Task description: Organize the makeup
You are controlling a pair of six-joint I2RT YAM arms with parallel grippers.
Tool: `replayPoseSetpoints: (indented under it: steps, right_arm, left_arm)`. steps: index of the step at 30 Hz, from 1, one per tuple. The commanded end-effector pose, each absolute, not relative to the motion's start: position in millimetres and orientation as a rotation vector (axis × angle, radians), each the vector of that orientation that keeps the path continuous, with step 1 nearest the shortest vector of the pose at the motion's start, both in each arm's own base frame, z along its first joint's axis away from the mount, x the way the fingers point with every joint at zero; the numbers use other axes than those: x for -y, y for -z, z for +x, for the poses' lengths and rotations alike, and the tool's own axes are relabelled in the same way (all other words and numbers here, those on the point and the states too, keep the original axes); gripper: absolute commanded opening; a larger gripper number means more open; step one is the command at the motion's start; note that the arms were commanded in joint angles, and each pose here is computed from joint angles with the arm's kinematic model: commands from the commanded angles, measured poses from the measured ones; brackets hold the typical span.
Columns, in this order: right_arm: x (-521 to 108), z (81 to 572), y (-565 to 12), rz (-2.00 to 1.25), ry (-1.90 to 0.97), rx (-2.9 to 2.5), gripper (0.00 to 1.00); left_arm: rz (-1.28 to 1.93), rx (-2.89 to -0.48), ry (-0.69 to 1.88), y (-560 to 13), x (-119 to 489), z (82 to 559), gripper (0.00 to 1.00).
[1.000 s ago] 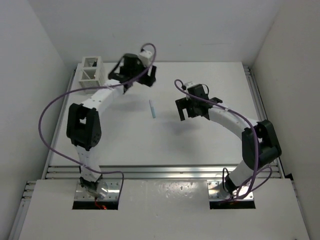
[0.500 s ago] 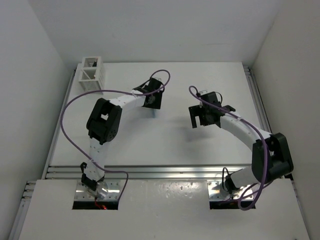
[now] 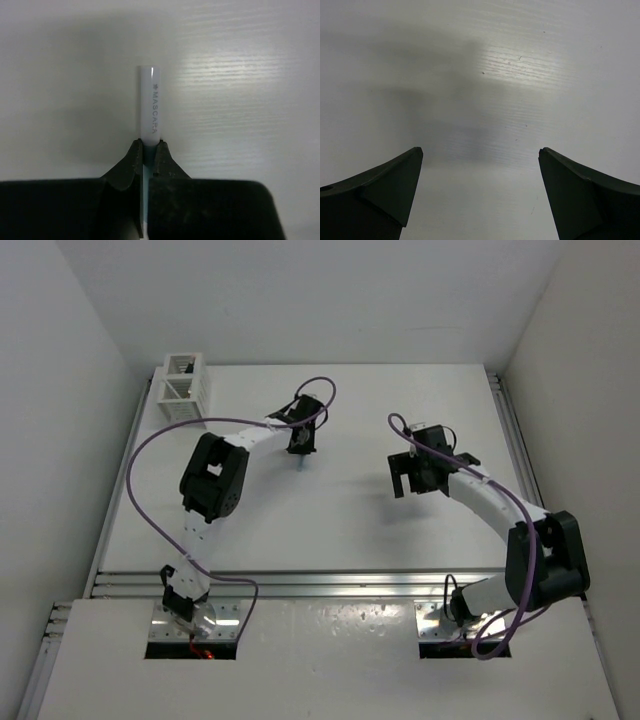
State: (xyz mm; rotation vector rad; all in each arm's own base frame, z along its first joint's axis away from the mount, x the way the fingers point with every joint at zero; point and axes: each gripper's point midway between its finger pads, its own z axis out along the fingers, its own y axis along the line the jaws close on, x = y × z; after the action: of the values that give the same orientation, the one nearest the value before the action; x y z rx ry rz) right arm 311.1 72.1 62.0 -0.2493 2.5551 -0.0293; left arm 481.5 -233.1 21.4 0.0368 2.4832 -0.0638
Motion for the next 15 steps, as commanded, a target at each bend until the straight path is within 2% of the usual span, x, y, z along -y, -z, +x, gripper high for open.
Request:
replayPoseSetpoints:
  steps: [1,3,6,7,8,10,11,12,15]
  right_arm:
    - [-76.2,329.9,-77.0,-0.254,-0.003,-2.485,1.0]
    - [-77.2,334.5,-77.8,-0.252,-0.006,-2.475,1.0]
    - [-89.1,352.2,-86.6,-0.254,-0.061,-2.428,1.0]
    - [-95.1,354.5,-81.1,-0.266,-0.096,-2.437,1.0]
    - [-99.2,359.0,-84.5,-0.261,-0.116,-2.424,1.0]
    - [-110.0,372.0,-87.7,-0.263,-0.173,-2.389,1.0]
    - [-114.1,375.6,-86.2,-0.265,-0.188,-2.388,1.0]
    - [-118.1,388.4,-95.3,-0.252,-0.199,-2.347,1.0]
    - [-136.6,399.2,-94.3,-0.274,-0.27,-2.34,1.0]
  left_arm:
    - [0.012,-2.488,0.037,-32.9,196.1,507.4,0.0]
    - [0.016,-2.469,0.053,-46.8,190.3,515.7,0.0]
    - [0.033,-2.319,0.098,-112.6,158.4,565.7,0.0]
    - [0.09,-2.232,0.081,-138.4,148.6,585.4,0.0]
    - [0.072,-2.104,0.071,-188.8,125.5,608.2,0.0]
    - [0.095,-1.94,0.033,-239.6,98.2,629.2,0.0]
    - [0.109,-1.779,-0.015,-276.6,69.0,646.7,0.0]
    - [0.11,-1.662,-0.04,-314.5,52.2,646.9,0.0]
    - [0.166,-1.354,-0.132,-375.3,-2.5,653.3,0.0]
